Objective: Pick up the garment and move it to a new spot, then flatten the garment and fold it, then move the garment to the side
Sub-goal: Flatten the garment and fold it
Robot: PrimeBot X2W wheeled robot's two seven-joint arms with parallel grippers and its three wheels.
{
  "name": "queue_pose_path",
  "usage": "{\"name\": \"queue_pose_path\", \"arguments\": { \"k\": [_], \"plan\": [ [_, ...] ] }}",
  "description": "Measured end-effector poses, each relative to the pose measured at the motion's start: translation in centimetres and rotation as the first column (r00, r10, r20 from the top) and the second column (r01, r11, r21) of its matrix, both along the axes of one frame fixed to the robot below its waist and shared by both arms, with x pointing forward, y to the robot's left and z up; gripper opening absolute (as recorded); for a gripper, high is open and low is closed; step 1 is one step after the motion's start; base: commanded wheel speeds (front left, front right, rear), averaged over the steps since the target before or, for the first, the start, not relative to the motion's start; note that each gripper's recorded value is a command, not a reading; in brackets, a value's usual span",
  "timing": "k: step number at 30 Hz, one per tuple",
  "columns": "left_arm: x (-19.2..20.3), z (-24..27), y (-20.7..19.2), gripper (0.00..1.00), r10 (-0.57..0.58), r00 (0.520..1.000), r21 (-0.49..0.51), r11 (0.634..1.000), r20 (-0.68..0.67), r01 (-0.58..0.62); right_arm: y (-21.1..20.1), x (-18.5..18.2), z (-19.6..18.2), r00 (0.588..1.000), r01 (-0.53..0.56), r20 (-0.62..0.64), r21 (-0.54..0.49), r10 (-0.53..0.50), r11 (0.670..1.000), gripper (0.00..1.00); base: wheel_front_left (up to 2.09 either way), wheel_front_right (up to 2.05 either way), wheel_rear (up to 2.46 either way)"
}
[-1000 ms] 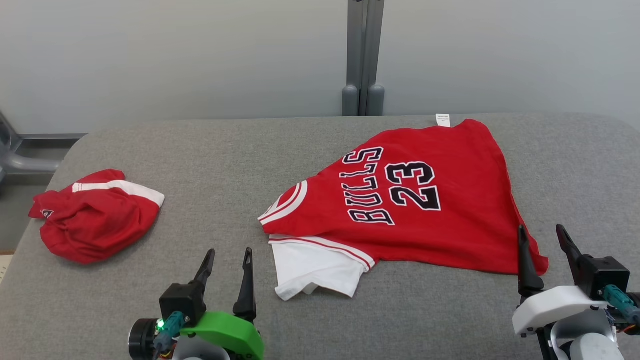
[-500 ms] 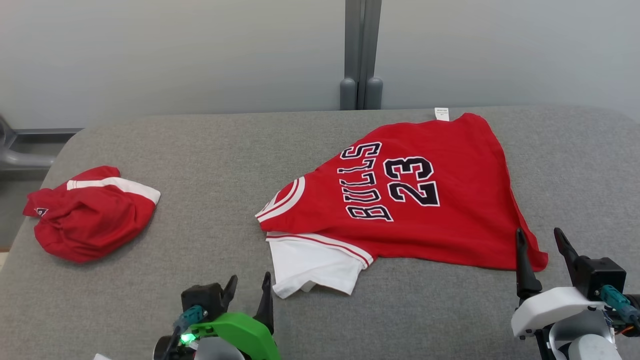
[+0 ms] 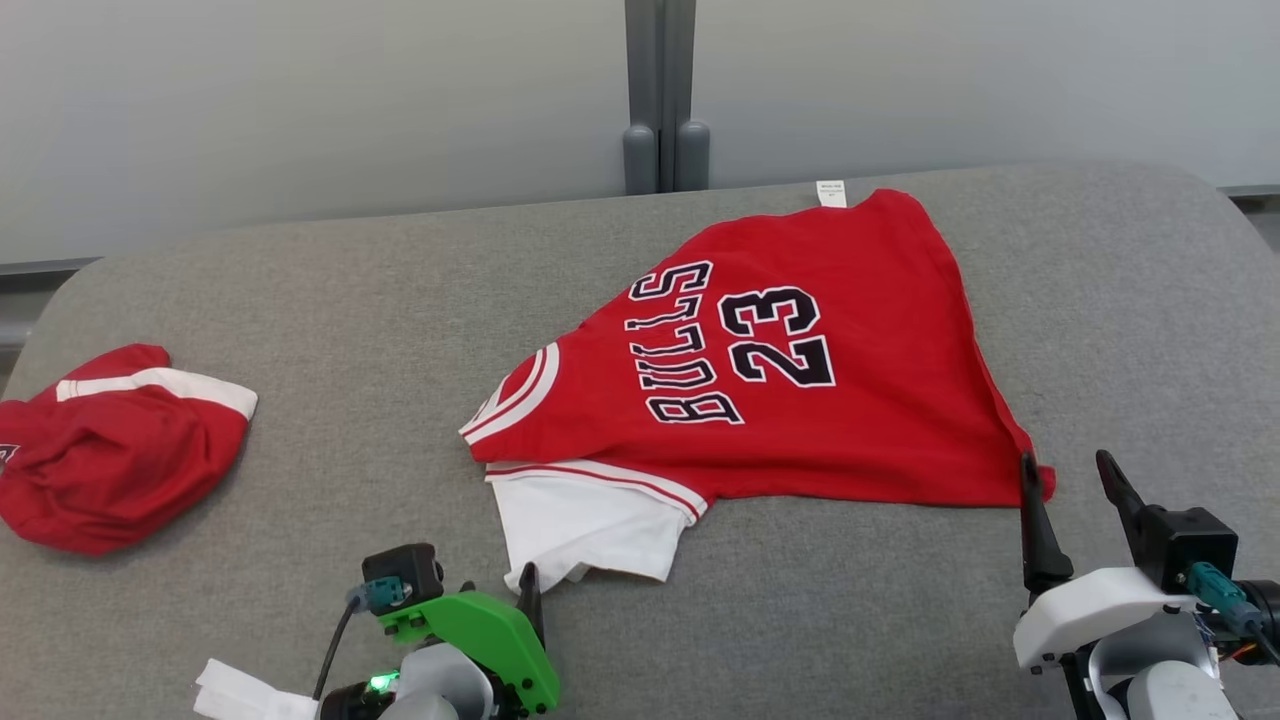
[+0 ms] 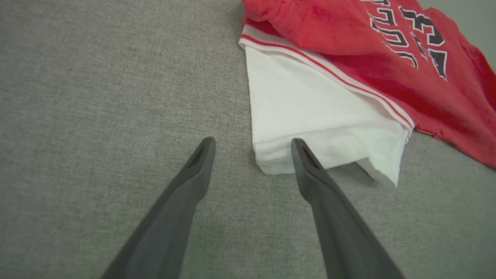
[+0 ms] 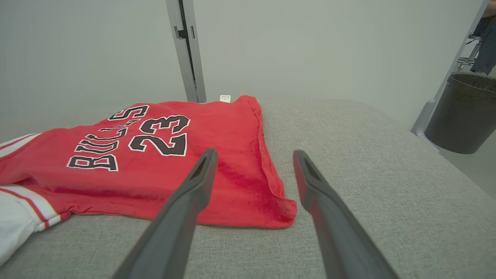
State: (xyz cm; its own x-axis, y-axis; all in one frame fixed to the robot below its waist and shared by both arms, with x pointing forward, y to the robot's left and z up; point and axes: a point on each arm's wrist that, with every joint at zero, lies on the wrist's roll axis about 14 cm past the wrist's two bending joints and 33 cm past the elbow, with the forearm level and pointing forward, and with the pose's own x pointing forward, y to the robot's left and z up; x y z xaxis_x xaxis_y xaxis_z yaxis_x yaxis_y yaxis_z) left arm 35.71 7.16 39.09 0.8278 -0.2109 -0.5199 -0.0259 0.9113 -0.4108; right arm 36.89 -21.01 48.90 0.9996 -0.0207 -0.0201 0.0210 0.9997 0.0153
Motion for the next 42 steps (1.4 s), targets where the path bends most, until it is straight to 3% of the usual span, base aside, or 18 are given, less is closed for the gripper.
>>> {"name": "queue_pose_path", "arguments": {
  "k": [11, 14, 15, 16, 17, 18, 19, 22, 23, 24, 25, 35, 42],
  "plan": [
    [0.1, -1.4, -2.6, 1.0, -0.053, 0.995, -0.059, 0.997, -0.081, 0.048, -1.6, -0.7, -1.4, 0.998, 0.049, -0.044, -0.003, -0.049, 0.999, 1.0, 0.0, 0.0, 0.0],
    [0.3, -1.3, -3.2, 0.57, -0.059, 0.996, -0.08, 0.995, -0.074, 0.053, -1.9, -0.7, -1.8, 0.997, 0.057, -0.058, -0.008, -0.058, 0.998, 1.0, 0.0, 0.0, 0.0],
    [0.4, -1.1, -3.4, 0.6, -0.06, 0.996, -0.082, 0.995, -0.065, 0.055, -2.0, -0.7, -2.0, 0.996, 0.058, -0.066, -0.014, -0.059, 0.998, 1.0, 0.0, 0.0, 0.0],
    [0.5, -1.0, -3.5, 0.73, -0.061, 0.997, -0.082, 0.995, -0.054, 0.056, -2.0, -0.7, -2.3, 0.995, 0.058, -0.074, -0.017, -0.059, 0.998, 1.0, 0.0, 0.0, 0.0],
    [0.6, -0.8, -3.6, 0.78, -0.061, 0.997, -0.082, 0.995, -0.046, 0.057, -2.1, -0.7, -2.5, 0.995, 0.06, -0.081, -0.018, -0.062, 0.998, 1.0, 0.0, 0.0, 0.0],
    [0.6, -0.8, -3.6, 0.98, -0.059, 0.997, -0.086, 0.995, -0.042, 0.055, -2.1, -0.6, -2.6, 0.994, 0.061, -0.084, -0.019, -0.062, 0.998, 1.0, 0.0, 0.0, 0.0],
    [0.6, -0.7, -3.7, 0.98, -0.056, 0.998, -0.091, 0.994, -0.038, 0.052, -2.2, -0.5, -2.6, 0.994, 0.062, -0.084, -0.02, -0.064, 0.998, 1.0, 0.0, 0.0, 0.0],
    [0.9, -0.4, -3.7, 0.63, -0.047, 0.999, -0.099, 0.994, -0.025, 0.044, -2.2, -0.2, -2.8, 0.994, 0.062, -0.09, -0.022, -0.064, 0.998, 1.0, 0.0, 0.0, 0.0],
    [1.0, -0.4, -3.6, 0.38, -0.043, 0.999, -0.099, 0.994, -0.022, 0.04, -2.2, -0.2, -3.0, 0.993, 0.062, -0.095, -0.021, -0.064, 0.998, 1.0, 0.0, 0.0, 0.0],
    [1.1, -0.4, -3.6, 0.34, -0.039, 0.999, -0.093, 0.995, -0.016, 0.037, -2.1, -0.1, -3.1, 0.993, 0.061, -0.096, -0.021, -0.063, 0.998, 1.0, 0.0, 0.0, 0.0],
    [1.2, -0.3, -3.5, 0.0, -0.037, 0.999, -0.091, 0.995, -0.01, 0.036, -2.1, -0.1, -3.2, 0.993, 0.061, -0.098, -0.02, -0.062, 0.998, 1.0, 0.0, 0.0, 0.0],
    [2.5, 1.1, -2.8, 0.0, 0.006, 0.997, -0.092, 0.996, 0.076, 0.001, -2.2, 0.2, -3.9, 0.992, 0.067, -0.111, -0.012, -0.068, 0.998, 1.0, 0.0, 0.0, 0.0],
    [3.7, 3.2, -1.3, 0.0, 0.038, 0.983, -0.085, 0.996, 0.179, -0.023, -3.7, 0.4, -5.6, 0.975, 0.109, -0.192, -0.038, -0.114, 0.993, 1.0, 0.0, 0.0, 0.0]
  ]
}}
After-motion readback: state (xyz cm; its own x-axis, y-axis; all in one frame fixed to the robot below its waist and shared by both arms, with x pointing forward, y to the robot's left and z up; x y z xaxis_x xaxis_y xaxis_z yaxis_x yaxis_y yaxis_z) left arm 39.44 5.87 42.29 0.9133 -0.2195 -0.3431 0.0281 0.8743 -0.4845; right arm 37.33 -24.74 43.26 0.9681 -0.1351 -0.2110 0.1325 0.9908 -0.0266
